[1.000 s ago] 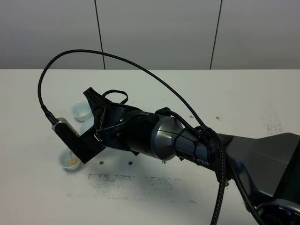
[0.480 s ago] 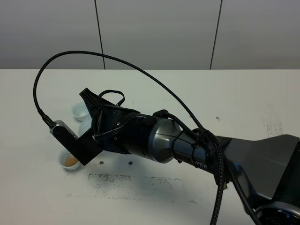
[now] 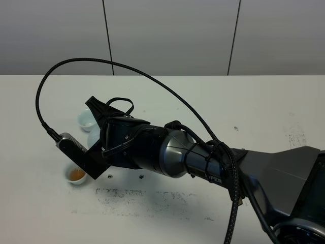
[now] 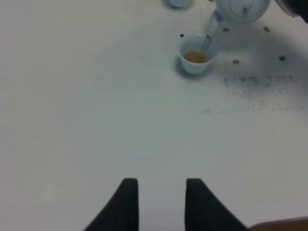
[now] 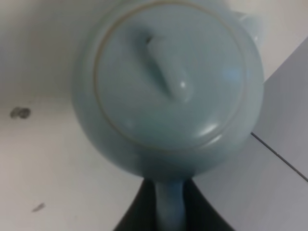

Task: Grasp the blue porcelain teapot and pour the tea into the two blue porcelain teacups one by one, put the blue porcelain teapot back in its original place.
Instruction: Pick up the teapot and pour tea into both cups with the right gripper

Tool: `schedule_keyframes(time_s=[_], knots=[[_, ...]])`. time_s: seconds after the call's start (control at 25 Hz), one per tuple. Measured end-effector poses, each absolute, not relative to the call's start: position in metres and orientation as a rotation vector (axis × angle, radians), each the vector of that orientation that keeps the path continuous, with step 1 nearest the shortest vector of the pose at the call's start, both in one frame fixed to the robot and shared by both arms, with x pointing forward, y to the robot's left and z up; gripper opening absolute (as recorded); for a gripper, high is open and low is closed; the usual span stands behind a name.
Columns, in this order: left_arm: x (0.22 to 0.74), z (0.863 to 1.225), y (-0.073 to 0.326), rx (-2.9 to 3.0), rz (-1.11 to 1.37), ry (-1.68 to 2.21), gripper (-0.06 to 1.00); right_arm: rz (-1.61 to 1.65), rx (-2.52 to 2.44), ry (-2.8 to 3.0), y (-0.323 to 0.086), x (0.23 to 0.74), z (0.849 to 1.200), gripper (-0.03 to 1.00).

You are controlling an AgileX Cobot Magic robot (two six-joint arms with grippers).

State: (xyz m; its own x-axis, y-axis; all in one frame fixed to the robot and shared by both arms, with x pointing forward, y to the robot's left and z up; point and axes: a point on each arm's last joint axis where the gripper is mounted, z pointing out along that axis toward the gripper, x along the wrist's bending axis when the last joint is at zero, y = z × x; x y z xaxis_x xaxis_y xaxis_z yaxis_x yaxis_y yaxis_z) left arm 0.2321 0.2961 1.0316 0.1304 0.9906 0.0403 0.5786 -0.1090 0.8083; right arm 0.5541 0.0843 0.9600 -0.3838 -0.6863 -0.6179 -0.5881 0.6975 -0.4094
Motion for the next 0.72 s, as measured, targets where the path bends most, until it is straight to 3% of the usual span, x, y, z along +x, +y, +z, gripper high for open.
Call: schedule_keyframes(time_s=[0.72], knots=[[0.2321,1.0316,0.2961,1.768,0.818,1.519,0.3,-0.198,-1.002,2.045,0.0839,0.5566,0.9625,0.07]])
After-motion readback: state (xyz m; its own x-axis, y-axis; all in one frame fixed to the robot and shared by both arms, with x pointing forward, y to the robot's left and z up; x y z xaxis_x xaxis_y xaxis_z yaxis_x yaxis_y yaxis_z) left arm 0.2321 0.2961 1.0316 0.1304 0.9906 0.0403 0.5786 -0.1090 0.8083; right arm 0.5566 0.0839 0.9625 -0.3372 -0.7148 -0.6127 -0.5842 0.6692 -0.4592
